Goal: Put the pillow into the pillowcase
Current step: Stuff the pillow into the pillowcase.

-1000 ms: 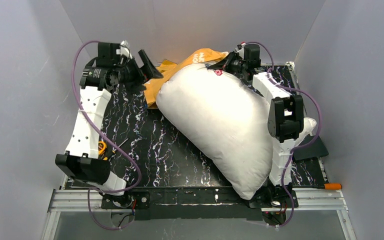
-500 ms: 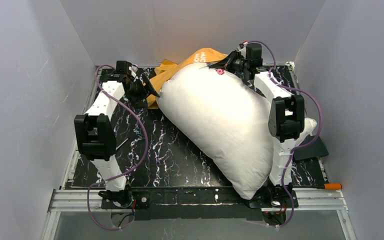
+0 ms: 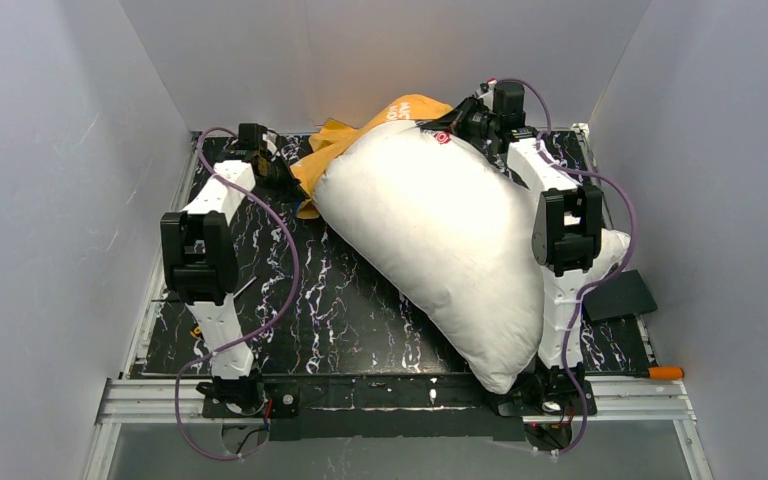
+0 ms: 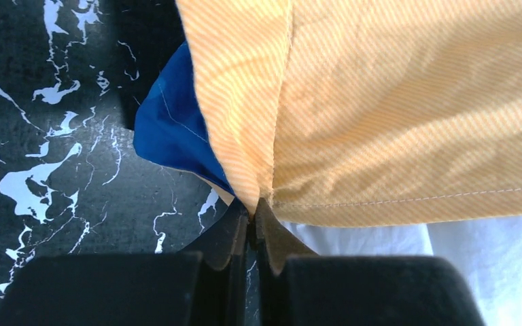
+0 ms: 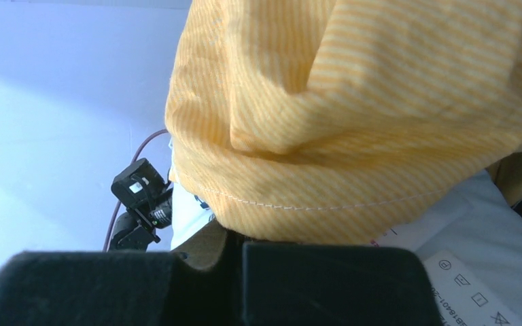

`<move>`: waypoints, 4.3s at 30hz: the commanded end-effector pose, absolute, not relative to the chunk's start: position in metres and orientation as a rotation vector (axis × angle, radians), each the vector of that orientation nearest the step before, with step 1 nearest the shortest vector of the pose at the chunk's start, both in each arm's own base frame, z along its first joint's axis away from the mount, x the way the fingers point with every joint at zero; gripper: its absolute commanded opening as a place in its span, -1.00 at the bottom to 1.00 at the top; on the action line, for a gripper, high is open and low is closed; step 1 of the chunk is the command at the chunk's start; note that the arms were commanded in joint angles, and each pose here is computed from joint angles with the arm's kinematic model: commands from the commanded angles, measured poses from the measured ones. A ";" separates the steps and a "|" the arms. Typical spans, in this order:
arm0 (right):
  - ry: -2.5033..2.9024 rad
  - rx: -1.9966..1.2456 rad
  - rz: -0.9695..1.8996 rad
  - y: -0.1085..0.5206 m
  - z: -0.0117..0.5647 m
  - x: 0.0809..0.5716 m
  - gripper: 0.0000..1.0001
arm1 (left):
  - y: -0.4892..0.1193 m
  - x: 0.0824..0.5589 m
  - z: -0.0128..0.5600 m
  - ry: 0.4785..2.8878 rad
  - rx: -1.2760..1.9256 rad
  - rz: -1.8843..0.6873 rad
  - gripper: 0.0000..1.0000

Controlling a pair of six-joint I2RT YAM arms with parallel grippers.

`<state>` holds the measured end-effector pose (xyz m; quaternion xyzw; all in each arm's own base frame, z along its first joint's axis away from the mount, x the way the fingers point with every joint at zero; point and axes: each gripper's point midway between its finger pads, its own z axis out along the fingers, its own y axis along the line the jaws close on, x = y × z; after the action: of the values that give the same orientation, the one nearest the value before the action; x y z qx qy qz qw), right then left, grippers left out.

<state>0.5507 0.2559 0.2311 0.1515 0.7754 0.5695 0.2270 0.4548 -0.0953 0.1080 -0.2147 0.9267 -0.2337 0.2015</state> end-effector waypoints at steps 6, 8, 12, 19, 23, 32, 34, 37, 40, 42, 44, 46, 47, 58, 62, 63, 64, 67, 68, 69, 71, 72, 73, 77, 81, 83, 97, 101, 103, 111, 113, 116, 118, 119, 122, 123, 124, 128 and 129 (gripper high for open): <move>1.871 0.391 1.558 0.223 0.308 0.584 -0.97 | -0.104 0.415 0.156 2.558 -0.499 -0.749 -1.00; 1.831 0.395 1.540 0.214 0.319 0.588 -0.97 | -0.107 0.398 0.165 2.566 -0.511 -0.777 -1.00; 1.756 0.395 1.500 0.199 0.339 0.592 -0.97 | -0.118 0.369 0.191 2.536 -0.545 -0.890 -1.00; 1.606 0.368 1.443 0.186 0.374 0.590 -0.97 | -0.132 0.315 0.208 2.577 -0.574 -1.044 -1.00; 1.523 0.348 1.428 0.182 0.391 0.586 -0.97 | -0.132 0.285 0.185 2.681 -0.636 -1.031 -1.00; 1.367 0.337 1.447 0.174 0.415 0.577 -0.97 | -0.199 0.266 0.196 2.805 -0.449 -1.220 -1.00; 1.349 0.333 1.467 0.176 0.418 0.575 -0.97 | -0.222 0.263 0.203 2.833 -0.345 -1.268 -1.00; 1.346 0.325 1.475 0.179 0.420 0.571 -0.97 | -0.248 0.261 0.218 2.822 -0.155 -1.285 -1.00; 1.345 0.336 1.472 0.178 0.419 0.567 -0.97 | -0.258 0.256 0.240 2.762 0.019 -1.290 -1.00; 1.352 0.337 1.471 0.178 0.418 0.566 -0.97 | -0.259 0.249 0.250 2.711 0.152 -1.246 -1.00; 1.359 0.327 1.471 0.180 0.418 0.565 -0.97 | -0.258 0.240 0.253 2.659 0.281 -1.188 -1.00; 1.382 0.321 1.468 0.181 0.413 0.563 -0.97 | -0.255 0.231 0.246 2.658 0.331 -1.130 -0.89; 1.400 0.317 1.467 0.183 0.409 0.561 -0.97 | -0.252 0.227 0.241 2.668 0.345 -1.113 -0.78; 1.611 0.250 1.475 0.206 0.347 0.520 -0.97 | -0.202 0.283 0.268 2.526 0.251 -0.621 0.42; 1.624 0.237 1.479 0.212 0.344 0.515 -0.97 | -0.205 0.330 0.274 2.506 0.204 -0.582 0.40; 1.624 0.230 1.479 0.212 0.345 0.515 -0.97 | -0.206 0.343 0.274 2.495 0.206 -0.569 0.38; 1.621 0.222 1.478 0.213 0.349 0.516 -0.97 | -0.208 0.356 0.277 2.481 0.202 -0.562 0.35; 1.619 0.209 1.480 0.214 0.353 0.517 -0.97 | -0.209 0.390 0.264 2.496 0.153 -0.546 0.28; 1.618 0.209 1.482 0.214 0.354 0.518 -0.97 | -0.210 0.400 0.260 2.500 0.137 -0.550 0.27; 1.617 0.209 1.483 0.214 0.354 0.518 -0.97 | -0.212 0.409 0.257 2.498 0.126 -0.554 0.26; 1.616 0.213 1.485 0.214 0.355 0.519 -0.97 | -0.215 0.425 0.250 2.494 0.111 -0.551 0.26; 1.613 0.216 1.486 0.214 0.356 0.519 -0.97 | -0.218 0.432 0.246 2.488 0.115 -0.555 0.26; 1.610 0.217 1.489 0.214 0.356 0.520 -0.97 | -0.221 0.439 0.242 2.483 0.119 -0.560 0.26; 1.601 0.211 1.507 0.216 0.360 0.522 -0.97 | -0.223 0.460 0.224 2.494 0.093 -0.527 0.06; 1.595 0.206 1.517 0.217 0.363 0.524 -0.97 | -0.217 0.477 0.232 2.431 0.059 -0.474 -0.61; 1.591 0.211 1.522 0.217 0.363 0.525 -0.97 | -0.218 0.486 0.238 2.385 0.089 -0.487 -0.89; 1.499 0.230 1.508 0.212 0.395 0.542 -0.97 | -0.257 0.431 0.358 2.149 0.282 -0.913 -1.00; 1.466 0.253 1.493 0.208 0.405 0.545 -0.97 | -0.290 0.372 0.367 2.163 0.421 -1.073 -1.00; 1.445 0.261 1.495 0.206 0.412 0.545 -0.97 | -0.299 0.344 0.357 2.200 0.475 -1.097 -1.00; 1.329 0.271 1.529 0.198 0.452 0.545 -0.97 | -0.282 0.272 0.260 2.537 0.464 -1.068 -1.00; 1.314 0.267 1.537 0.198 0.458 0.545 -0.97 | -0.273 0.271 0.241 2.597 0.431 -0.991 -1.00; 1.309 0.269 1.542 0.198 0.459 0.546 -0.97 | -0.269 0.274 0.227 2.636 0.419 -0.944 -1.00; 1.309 0.270 1.554 0.198 0.457 0.545 -0.97 | -0.269 0.279 0.229 2.639 0.416 -0.926 -0.98; 1.313 0.268 1.558 0.199 0.454 0.545 -0.97 | -0.269 0.283 0.233 2.634 0.407 -0.911 -0.78; 1.326 0.266 1.557 0.200 0.447 0.545 -0.97 | -0.259 0.293 0.247 2.608 0.347 -0.852 0.01; 1.332 0.269 1.557 0.200 0.443 0.545 -0.97 | -0.255 0.296 0.253 2.593 0.316 -0.850 0.15; 1.337 0.272 1.557 0.200 0.439 0.546 -0.97 | -0.250 0.298 0.259 2.582 0.275 -0.851 0.25; 1.346 0.285 1.556 0.200 0.430 0.549 -0.97 | -0.222 0.302 0.268 2.555 0.067 -0.888 0.45; 1.347 0.287 1.555 0.200 0.428 0.551 -0.97 | -0.213 0.302 0.265 2.549 0.005 -0.902 0.49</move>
<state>0.5593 0.2132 0.3316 0.1615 0.6665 0.6016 0.4096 0.3103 -0.2490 0.2428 0.0794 0.9272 -0.3078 0.1982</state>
